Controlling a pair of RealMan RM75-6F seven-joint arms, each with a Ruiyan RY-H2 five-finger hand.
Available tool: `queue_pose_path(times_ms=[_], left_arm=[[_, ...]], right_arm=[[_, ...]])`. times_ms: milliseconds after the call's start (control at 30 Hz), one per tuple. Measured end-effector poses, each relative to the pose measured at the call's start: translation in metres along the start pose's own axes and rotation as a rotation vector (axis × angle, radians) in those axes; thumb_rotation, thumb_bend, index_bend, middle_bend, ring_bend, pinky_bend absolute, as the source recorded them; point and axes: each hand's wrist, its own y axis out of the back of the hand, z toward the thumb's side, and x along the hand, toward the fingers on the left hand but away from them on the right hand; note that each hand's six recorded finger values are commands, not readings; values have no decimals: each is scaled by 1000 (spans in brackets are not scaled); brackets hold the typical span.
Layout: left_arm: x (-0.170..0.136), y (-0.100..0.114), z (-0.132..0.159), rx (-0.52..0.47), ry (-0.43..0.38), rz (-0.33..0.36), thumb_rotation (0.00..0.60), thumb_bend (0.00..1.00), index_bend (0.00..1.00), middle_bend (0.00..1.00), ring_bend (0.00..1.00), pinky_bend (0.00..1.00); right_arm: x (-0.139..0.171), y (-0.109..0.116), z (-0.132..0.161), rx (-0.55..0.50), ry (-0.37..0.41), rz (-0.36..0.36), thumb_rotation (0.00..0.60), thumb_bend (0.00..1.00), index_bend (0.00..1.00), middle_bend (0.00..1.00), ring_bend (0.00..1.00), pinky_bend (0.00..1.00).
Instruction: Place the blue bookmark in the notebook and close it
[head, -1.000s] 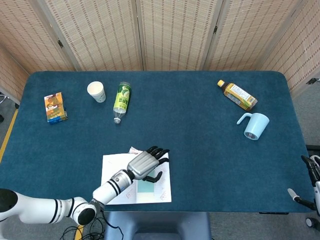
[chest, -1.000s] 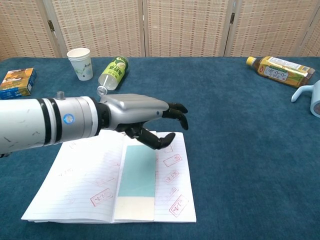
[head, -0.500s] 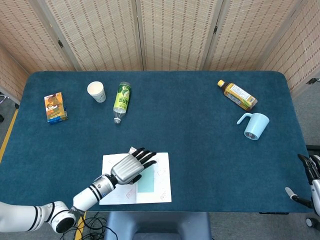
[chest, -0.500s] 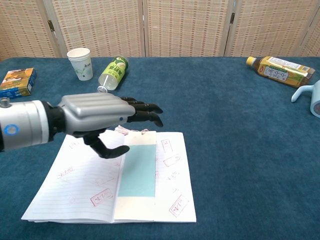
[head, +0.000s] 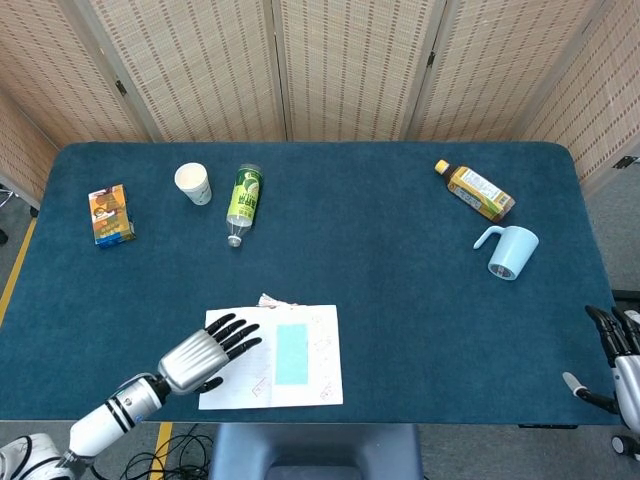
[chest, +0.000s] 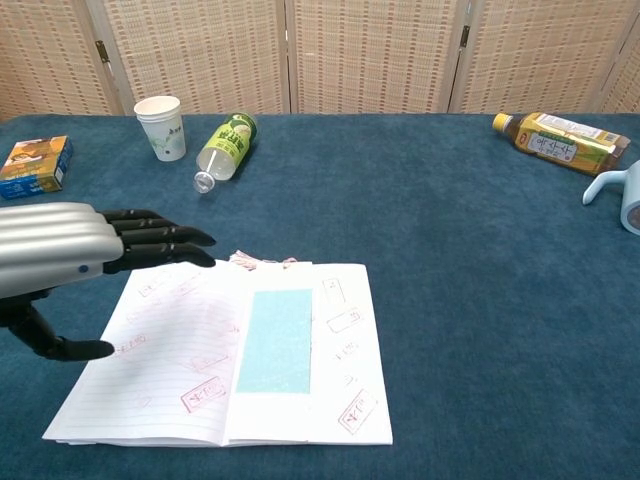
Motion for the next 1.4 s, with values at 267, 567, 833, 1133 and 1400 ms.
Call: queue_pose_path(times_ms=[267, 567, 833, 1133, 1400], left_arm=[[-26, -24, -18, 8, 50, -31, 600, 295, 55, 0, 0, 85], [-45, -55, -29, -15, 86, -56, 600, 294, 55, 0, 0, 85], [-55, -76, -29, -21, 85, -48, 600, 294, 56, 0, 0, 85], [-53, -97, -30, -49, 95, -58, 600, 294, 56, 0, 0, 85], [-43, -97, -19, -68, 66, -29, 600, 294, 56, 0, 0, 85]], right_arm=[[1, 1, 4, 6, 4, -2, 600, 113, 37, 128, 40, 121], [0, 1, 13, 13, 22, 0, 600, 113, 37, 128, 40, 120], [-2, 2, 21, 21, 42, 0, 600, 112, 36, 128, 40, 120], [0, 4, 26, 27, 47, -4, 600, 113, 36, 128, 41, 120], [2, 6, 24, 26, 40, -11, 600, 112, 36, 128, 42, 120]])
